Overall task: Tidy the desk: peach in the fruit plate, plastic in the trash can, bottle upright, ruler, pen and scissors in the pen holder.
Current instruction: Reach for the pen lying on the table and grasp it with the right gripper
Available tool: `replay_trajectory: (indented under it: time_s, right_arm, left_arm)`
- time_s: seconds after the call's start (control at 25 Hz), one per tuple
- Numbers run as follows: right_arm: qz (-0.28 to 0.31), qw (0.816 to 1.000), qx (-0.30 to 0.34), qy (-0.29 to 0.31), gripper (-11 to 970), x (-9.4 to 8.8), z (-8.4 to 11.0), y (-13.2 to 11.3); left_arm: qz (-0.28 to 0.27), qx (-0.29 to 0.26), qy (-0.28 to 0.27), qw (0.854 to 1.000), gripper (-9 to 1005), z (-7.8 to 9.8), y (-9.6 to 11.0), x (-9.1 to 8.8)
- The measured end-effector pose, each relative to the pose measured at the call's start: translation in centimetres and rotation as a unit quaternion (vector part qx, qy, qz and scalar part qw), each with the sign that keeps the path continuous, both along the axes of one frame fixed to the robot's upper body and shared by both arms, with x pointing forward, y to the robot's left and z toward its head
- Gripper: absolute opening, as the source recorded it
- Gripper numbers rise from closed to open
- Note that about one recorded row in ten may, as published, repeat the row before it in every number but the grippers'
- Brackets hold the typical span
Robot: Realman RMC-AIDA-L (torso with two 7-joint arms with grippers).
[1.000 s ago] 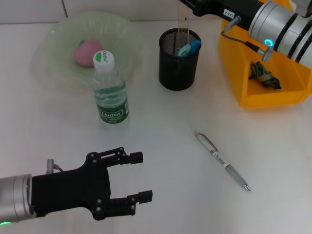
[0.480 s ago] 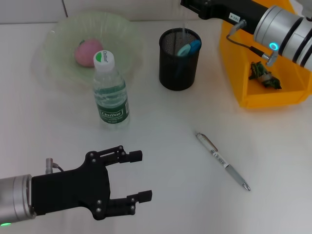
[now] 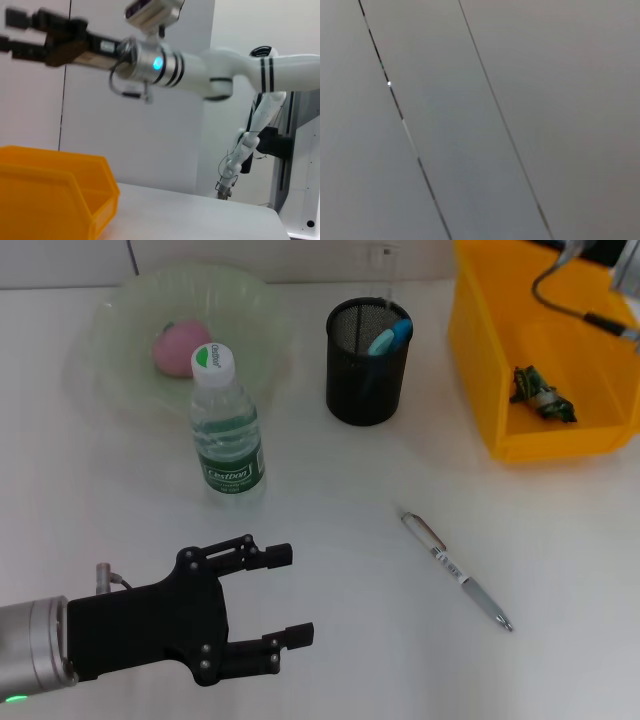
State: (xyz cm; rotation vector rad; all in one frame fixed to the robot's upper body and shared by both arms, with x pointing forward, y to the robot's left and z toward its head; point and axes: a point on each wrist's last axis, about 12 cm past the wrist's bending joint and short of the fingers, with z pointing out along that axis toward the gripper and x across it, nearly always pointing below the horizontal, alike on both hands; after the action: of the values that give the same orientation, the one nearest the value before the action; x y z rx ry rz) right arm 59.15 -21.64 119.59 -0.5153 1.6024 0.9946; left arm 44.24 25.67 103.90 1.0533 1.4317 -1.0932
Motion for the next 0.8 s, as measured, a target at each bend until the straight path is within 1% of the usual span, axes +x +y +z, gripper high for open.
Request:
replay_trajectory:
  time_s: [0.04,0.08,0.16,0.28,0.36,0.44,0.6,0.68,0.8]
  right_arm:
    - [0.011,0.999,-0.016,0.027,738,-0.6,1.0,0.0]
    - [0.020,0.997,-0.052,0.053,738,-1.2,2.2,0.1]
    - [0.027,0.987,-0.124,0.098,738,-2.1,3.2,0.3]
    - [0.023,0.962,-0.229,0.149,738,-3.5,5.1,0.7]
    - [0.018,0.944,-0.274,0.185,738,-4.1,5.9,1.0]
    - [0.012,0.920,-0.321,0.223,738,-4.5,6.6,1.5]
    - [-0.005,0.878,-0.388,0.280,737,-4.7,7.3,2.5]
    - [-0.004,0.864,-0.413,0.288,737,-4.6,6.9,3.2]
    - [0.004,0.844,-0.439,0.307,737,-4.1,5.6,4.1]
  left_arm:
    - [0.000,0.000,-0.002,1.000,766,0.0,0.0,0.0]
    - [0.000,0.001,-0.004,1.000,766,0.0,0.0,0.0]
    - [0.002,0.001,-0.009,1.000,766,-0.1,-0.1,0.0]
    - [0.007,-0.001,-0.018,1.000,766,-0.3,-0.1,-0.2]
    - [0.006,0.000,-0.023,1.000,766,-0.4,-0.2,-0.2]
    - [0.001,0.002,-0.026,1.000,766,-0.3,-0.2,-0.1]
    - [0.000,0.003,-0.027,1.000,766,-0.2,-0.3,0.1]
    - [0.008,0.008,-0.024,1.000,766,-0.4,-0.2,0.3]
    - [0.012,0.010,-0.020,1.000,771,-0.4,-0.2,0.4]
